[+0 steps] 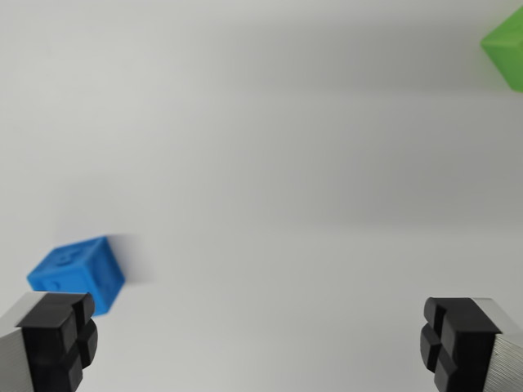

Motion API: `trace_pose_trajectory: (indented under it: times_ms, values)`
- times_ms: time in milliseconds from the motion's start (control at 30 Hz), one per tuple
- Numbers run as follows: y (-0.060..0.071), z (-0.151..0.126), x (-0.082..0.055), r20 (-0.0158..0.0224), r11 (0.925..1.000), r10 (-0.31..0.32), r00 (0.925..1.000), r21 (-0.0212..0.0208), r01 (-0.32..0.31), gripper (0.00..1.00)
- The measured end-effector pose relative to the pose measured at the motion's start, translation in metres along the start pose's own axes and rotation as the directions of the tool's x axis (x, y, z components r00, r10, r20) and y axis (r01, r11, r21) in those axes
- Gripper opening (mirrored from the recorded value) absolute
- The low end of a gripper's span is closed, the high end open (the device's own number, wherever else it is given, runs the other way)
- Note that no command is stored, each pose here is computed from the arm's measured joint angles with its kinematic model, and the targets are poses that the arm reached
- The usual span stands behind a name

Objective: Stack cube

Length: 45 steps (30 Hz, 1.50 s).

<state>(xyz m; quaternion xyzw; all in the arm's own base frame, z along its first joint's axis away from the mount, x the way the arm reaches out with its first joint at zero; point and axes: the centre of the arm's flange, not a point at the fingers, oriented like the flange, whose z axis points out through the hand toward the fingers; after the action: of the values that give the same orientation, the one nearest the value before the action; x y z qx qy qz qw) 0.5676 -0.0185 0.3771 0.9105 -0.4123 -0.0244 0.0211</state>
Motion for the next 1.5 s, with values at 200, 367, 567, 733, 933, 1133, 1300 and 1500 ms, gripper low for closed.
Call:
trace_pose_trajectory:
  times_ms: [200,367,567,733,933,1133,1300,1500]
  values:
    - [-0.001,0.008,-0.009,-0.0014,1.0000,-0.008,1.0000,0.0015,0.008,1.00]
    - [-0.001,0.016,-0.017,-0.0027,0.9999,-0.016,0.9999,0.0032,0.016,1.00]
    - [-0.002,0.027,-0.030,-0.0050,0.9996,-0.028,0.9996,0.0063,0.028,1.00]
    - [-0.002,0.037,-0.040,-0.0059,0.9993,-0.037,0.9993,0.0075,0.037,1.00]
    - [-0.003,0.050,-0.055,-0.0086,0.9986,-0.051,0.9987,0.0111,0.051,1.00]
    - [-0.004,0.063,-0.068,-0.0106,0.9978,-0.064,0.9979,0.0140,0.064,1.00]
    - [-0.005,0.075,-0.082,-0.0132,0.9968,-0.077,0.9969,0.0176,0.077,1.00]
    - [-0.006,0.090,-0.099,-0.0163,0.9955,-0.091,0.9957,0.0219,0.092,1.00]
